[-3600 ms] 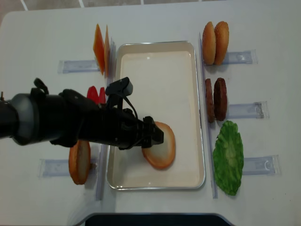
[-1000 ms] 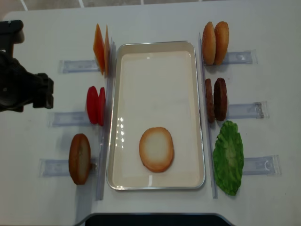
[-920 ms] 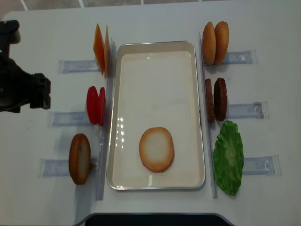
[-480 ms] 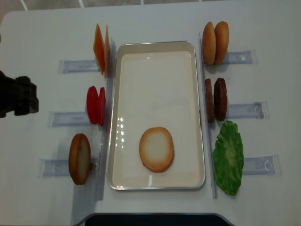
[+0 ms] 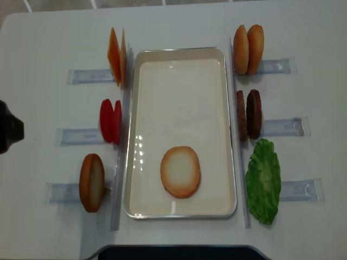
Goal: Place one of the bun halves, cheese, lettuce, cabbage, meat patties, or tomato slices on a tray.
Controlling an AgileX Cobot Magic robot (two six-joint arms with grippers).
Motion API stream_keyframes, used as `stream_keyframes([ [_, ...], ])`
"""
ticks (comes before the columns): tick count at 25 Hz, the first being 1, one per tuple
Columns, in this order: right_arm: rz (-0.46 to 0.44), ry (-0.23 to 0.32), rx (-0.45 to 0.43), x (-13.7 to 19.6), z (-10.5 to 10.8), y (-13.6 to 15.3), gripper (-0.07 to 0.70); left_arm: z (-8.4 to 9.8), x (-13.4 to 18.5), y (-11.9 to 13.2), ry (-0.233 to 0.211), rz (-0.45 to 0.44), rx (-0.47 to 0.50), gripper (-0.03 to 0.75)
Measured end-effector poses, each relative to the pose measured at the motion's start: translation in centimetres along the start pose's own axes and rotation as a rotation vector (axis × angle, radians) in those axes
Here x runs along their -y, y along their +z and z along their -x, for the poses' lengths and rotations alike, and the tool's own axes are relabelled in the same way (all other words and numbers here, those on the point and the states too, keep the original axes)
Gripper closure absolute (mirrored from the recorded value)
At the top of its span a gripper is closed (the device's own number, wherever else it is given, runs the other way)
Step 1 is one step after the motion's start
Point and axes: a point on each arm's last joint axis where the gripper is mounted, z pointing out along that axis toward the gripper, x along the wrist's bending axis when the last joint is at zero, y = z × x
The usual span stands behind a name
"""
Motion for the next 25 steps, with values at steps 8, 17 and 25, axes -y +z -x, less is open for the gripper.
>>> stream_keyframes([
  [8, 0.0, 0.0, 0.0, 0.0, 0.0, 0.0, 0.095, -0.4, 4.0, -0.9, 0.025, 0.048, 0.029, 0.118],
  [17, 0.0, 0.0, 0.0, 0.0, 0.0, 0.0, 0.095, -1.0, 10.2, 0.7, 0.032, 0.124, 0.052, 0.118],
  [25, 0.0, 0.0, 0.0, 0.0, 0.0, 0.0, 0.095, -1.4, 13.3, 0.3, 0.034, 0.263, 0.074, 0.118],
])
